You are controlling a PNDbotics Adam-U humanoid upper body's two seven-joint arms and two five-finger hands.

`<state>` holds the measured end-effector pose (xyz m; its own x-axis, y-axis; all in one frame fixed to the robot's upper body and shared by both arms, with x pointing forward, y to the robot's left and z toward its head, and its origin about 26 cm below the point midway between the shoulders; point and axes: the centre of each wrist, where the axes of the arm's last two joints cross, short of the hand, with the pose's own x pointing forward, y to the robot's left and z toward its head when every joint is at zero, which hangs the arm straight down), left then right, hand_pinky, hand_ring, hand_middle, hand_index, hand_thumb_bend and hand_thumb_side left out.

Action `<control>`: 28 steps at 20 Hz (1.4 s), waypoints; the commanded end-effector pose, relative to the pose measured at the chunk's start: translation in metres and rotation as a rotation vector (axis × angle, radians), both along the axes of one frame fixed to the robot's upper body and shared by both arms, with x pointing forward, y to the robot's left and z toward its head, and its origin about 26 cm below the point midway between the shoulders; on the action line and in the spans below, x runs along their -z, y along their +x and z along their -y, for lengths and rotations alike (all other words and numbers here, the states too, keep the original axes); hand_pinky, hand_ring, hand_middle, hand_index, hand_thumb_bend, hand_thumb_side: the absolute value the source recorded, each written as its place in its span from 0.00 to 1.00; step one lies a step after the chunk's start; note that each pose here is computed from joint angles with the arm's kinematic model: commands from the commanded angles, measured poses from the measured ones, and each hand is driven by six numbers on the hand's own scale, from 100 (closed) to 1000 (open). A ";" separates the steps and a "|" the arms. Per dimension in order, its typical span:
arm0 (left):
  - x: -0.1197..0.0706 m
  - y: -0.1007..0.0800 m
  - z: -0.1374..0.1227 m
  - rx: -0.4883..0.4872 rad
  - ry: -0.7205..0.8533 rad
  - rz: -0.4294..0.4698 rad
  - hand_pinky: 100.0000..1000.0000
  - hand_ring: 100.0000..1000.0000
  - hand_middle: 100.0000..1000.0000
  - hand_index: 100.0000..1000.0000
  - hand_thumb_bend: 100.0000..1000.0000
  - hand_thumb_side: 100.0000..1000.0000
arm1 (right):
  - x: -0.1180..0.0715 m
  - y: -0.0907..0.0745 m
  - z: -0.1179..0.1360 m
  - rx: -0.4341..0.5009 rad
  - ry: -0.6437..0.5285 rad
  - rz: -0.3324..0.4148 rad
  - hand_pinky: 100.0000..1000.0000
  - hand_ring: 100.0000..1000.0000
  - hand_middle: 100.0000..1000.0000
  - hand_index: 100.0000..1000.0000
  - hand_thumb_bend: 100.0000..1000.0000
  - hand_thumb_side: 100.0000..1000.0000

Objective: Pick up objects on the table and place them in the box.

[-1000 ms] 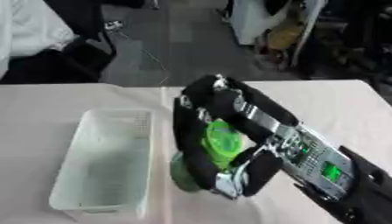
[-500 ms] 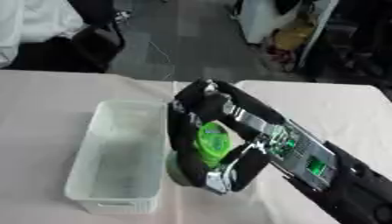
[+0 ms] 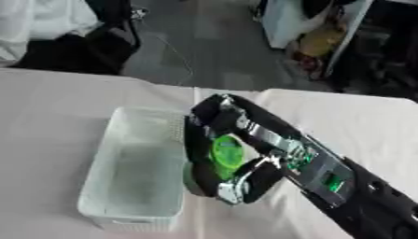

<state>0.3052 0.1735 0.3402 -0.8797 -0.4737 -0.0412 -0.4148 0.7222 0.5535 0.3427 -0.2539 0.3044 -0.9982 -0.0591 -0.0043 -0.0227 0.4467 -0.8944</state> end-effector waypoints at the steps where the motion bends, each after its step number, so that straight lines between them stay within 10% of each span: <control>1: -0.006 -0.005 0.003 0.018 0.003 0.027 0.57 0.62 0.88 0.79 0.73 0.85 | -0.014 0.000 0.007 0.030 -0.001 0.051 0.00 0.00 0.00 0.03 0.00 0.00; 28: -0.023 -0.010 0.012 0.062 -0.052 0.089 0.57 0.62 0.89 0.79 0.73 0.85 | -0.045 -0.016 0.000 -0.030 0.015 0.213 0.00 0.00 0.00 0.02 0.00 0.00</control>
